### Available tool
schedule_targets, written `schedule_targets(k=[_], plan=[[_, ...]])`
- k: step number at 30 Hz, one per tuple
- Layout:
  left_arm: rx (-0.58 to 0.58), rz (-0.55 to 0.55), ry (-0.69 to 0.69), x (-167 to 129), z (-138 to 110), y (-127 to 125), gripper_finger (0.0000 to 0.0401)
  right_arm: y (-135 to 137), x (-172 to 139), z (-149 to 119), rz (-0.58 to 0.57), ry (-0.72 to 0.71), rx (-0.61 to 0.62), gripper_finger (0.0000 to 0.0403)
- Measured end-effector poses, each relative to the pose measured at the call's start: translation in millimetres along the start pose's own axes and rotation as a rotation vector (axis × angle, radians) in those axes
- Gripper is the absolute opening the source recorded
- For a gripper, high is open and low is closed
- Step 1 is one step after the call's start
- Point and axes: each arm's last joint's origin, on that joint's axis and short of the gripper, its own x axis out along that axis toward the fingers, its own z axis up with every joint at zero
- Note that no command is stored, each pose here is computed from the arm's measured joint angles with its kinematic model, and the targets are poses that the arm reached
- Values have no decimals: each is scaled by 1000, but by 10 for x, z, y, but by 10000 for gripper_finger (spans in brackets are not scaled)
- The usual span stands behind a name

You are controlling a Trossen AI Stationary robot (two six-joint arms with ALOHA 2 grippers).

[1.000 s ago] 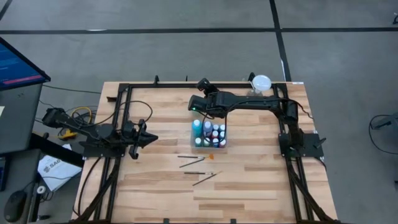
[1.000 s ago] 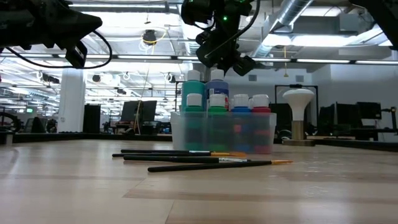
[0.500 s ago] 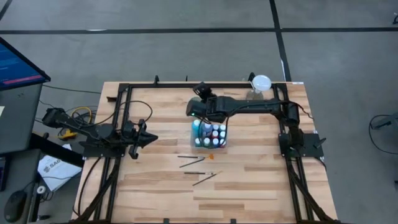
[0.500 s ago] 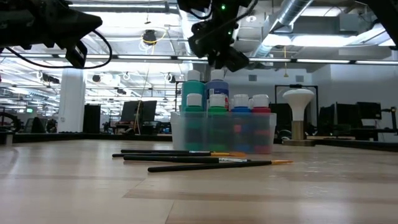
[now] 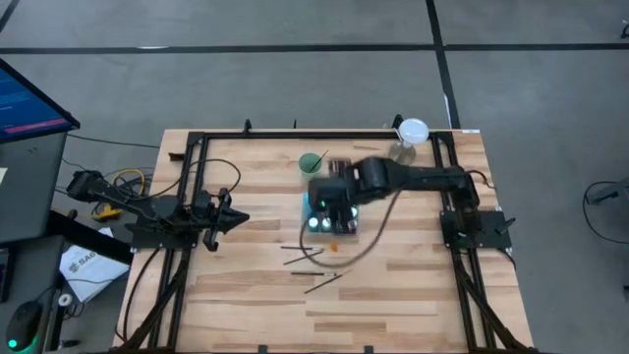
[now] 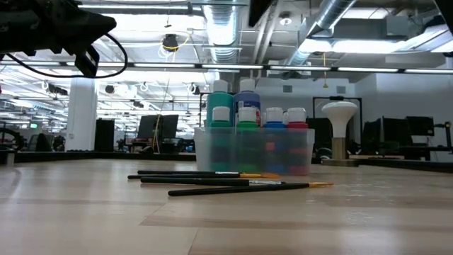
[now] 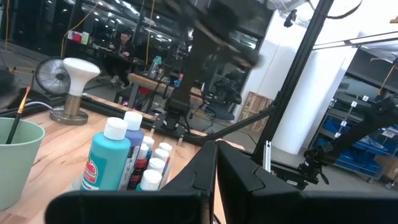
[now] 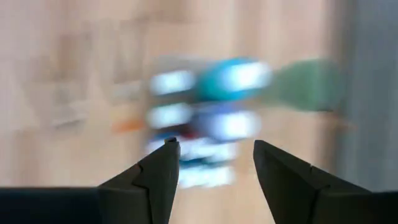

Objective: Pick & Place Paint Supplies
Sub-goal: Put the black brush into the green cup

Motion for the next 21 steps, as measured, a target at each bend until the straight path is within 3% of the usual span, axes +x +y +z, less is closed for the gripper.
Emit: schedule_targets(k=[2,5,12,15,21], plan=[[0,0,0,0,0,0,8,213,-51,-36,150,31,-23,199],[0,0,0,0,0,0,8,570,-74,-56,262,39,-108,196],[0,1,2,2,-3,0,8,1192,183,-218,286,126,-266,190],[1,1,3,3,-4,0,8,1316,353,-288,345,68,-266,188],[-1,-1,-3,3,2,-2,8,1384,774,-674,342,52,-204,186]])
